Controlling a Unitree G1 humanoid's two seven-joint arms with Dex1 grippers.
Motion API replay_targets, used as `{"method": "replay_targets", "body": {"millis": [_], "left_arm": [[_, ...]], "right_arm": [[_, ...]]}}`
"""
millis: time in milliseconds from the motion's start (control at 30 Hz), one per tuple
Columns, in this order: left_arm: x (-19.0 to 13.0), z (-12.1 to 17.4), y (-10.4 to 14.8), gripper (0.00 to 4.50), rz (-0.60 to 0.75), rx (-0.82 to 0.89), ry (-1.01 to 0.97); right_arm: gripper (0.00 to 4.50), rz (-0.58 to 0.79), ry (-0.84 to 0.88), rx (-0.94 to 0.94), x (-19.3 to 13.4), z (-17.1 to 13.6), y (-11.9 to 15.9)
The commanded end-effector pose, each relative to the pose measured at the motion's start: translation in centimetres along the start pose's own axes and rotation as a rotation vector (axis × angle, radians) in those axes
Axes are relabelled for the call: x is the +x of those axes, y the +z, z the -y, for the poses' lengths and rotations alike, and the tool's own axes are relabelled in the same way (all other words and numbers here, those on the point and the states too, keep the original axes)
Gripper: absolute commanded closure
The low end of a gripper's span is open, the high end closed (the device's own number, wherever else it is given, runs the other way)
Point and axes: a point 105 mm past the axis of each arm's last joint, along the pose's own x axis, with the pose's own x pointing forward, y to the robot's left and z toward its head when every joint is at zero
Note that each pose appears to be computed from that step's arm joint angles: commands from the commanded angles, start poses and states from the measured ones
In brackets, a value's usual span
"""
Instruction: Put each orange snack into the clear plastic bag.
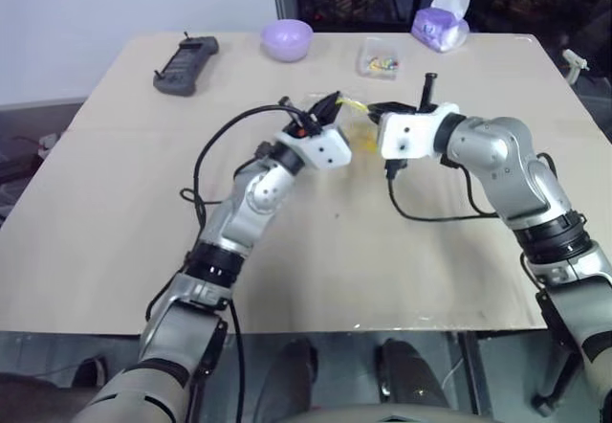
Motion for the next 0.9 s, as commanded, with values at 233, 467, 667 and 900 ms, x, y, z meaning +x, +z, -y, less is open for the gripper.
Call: {"method": "replay_targets", "body": {"millis": [233,467,667,900], "left_arm": [[0.1,-4.2,-1.2,4.5,-0.041,0.022,0.163],[0.3,-4.0,-1.5,4.5,-0.045,0.012,0.156],[2.9,-1.9,-2.1,4.5,-0.071,-0.173,0.058],[4.2,-6.3,-1.9,4.5,-0.019,-0.181,0.178]], "right_arm": [[4.41,-0.228,-0.018,0.037,-2.9,0.9,-5.5],[4.41,-0.301,-0.019,0.043,-4.2,1.1,-7.3],[4.41,-0.29,-0.185,0.132,-2.3,3.9,-7.4],[4.41,-0.219,-0.325,0.152,-2.5,7.4,-6.6]]}}
